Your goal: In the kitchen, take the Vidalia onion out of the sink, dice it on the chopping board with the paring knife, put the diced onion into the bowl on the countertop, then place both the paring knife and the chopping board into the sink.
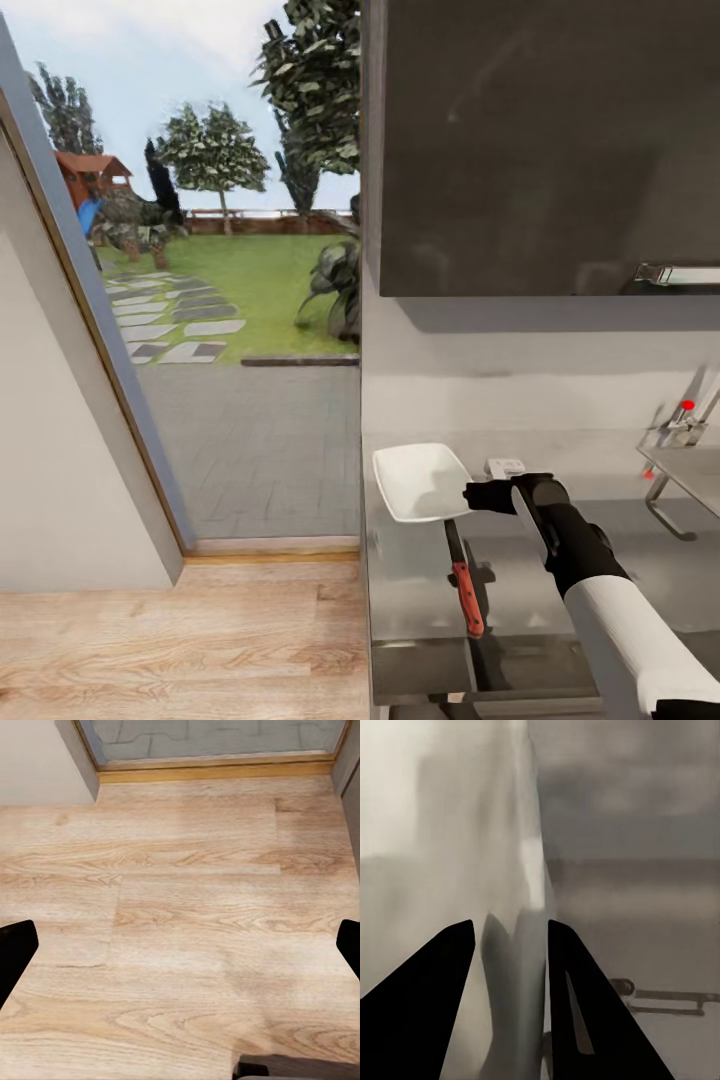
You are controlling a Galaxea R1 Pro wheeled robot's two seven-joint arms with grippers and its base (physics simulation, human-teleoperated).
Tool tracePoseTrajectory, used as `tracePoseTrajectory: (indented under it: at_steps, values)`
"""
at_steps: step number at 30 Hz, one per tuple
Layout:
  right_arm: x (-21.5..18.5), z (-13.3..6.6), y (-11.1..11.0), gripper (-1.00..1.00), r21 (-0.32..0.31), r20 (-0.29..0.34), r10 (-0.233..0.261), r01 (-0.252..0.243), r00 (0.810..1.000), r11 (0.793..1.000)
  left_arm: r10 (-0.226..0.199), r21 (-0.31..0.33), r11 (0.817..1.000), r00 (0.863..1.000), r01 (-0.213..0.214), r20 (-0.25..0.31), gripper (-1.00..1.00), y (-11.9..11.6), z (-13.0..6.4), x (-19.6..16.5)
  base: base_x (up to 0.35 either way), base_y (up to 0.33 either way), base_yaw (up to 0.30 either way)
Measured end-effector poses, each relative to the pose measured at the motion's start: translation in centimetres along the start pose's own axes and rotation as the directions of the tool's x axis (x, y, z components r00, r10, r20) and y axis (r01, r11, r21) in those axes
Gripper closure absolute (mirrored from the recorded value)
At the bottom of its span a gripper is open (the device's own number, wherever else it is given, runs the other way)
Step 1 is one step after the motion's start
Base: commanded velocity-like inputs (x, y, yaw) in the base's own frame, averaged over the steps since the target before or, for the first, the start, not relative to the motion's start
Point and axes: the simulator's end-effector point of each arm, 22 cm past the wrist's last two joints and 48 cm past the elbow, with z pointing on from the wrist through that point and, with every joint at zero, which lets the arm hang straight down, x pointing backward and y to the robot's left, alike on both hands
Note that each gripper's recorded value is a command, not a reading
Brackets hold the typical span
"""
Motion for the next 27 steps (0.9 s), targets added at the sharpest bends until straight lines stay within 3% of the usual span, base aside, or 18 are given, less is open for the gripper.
tracePoseTrajectory:
  at_steps: [27]
  values:
    - [0.06,0.11,0.67,1.0,-0.017,-0.001,0.006,-0.006,1.0,1.0,0.0,0.0,1.0,1.0,0.0,0.0,-1.0,0.0,0.0,0.01,0.0,0.0,0.0]
